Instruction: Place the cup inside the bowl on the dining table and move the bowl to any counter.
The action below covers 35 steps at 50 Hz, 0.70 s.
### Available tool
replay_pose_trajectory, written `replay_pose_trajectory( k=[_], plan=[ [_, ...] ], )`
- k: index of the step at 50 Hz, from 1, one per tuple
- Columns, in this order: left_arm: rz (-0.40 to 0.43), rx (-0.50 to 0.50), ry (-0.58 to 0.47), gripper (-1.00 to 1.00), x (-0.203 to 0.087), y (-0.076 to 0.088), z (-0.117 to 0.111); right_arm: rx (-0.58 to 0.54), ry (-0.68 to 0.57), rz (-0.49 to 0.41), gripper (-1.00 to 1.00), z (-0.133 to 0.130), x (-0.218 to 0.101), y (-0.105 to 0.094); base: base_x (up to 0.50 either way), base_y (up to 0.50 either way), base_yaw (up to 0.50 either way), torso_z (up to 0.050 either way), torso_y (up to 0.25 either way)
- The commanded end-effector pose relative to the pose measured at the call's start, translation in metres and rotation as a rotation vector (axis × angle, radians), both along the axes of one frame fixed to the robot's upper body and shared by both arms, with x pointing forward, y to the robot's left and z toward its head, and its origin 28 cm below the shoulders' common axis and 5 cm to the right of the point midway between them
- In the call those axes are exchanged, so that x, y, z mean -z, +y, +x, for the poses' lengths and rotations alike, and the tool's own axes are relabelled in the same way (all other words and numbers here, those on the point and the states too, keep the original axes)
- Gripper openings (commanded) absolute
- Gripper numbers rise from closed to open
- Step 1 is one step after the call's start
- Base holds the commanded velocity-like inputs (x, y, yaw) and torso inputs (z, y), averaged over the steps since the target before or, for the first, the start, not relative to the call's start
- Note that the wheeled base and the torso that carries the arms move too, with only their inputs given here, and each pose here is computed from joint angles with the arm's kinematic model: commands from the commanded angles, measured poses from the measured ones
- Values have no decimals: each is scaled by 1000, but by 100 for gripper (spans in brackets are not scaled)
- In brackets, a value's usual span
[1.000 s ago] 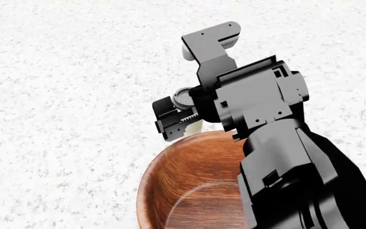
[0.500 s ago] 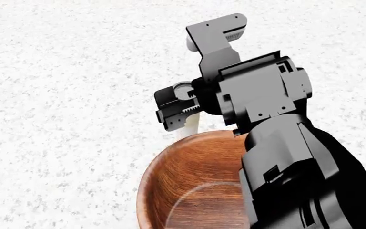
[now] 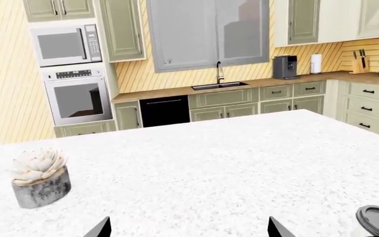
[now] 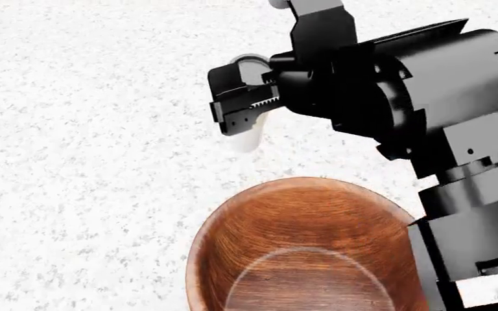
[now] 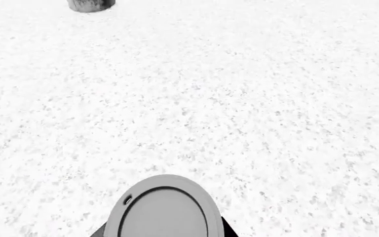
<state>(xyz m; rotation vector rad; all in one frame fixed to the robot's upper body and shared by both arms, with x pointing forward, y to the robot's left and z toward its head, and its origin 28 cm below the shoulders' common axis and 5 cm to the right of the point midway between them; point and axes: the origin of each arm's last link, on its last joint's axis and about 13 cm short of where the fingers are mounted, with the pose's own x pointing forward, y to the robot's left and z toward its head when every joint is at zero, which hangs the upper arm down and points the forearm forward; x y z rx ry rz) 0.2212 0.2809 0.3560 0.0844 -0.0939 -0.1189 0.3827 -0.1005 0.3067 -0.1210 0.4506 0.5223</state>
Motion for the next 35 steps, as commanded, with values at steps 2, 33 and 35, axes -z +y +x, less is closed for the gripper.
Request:
replay_pose_trajectory(
  k=[2, 33, 35],
  plan=[
    [-13, -4, -14, 100, 2, 0, 3, -16, -144, 15, -100, -67, -43, -31, 0, 0, 0, 0, 0],
    [-7, 28, -14, 100, 4, -7, 6, -179, -116, 19, -100, -144, -54, -88, 0, 0, 0, 0, 0],
    [-3, 32, -15, 100, 3, -8, 5, -174, -112, 16, -100, -142, -56, -91, 0, 0, 0, 0, 0]
  ],
)
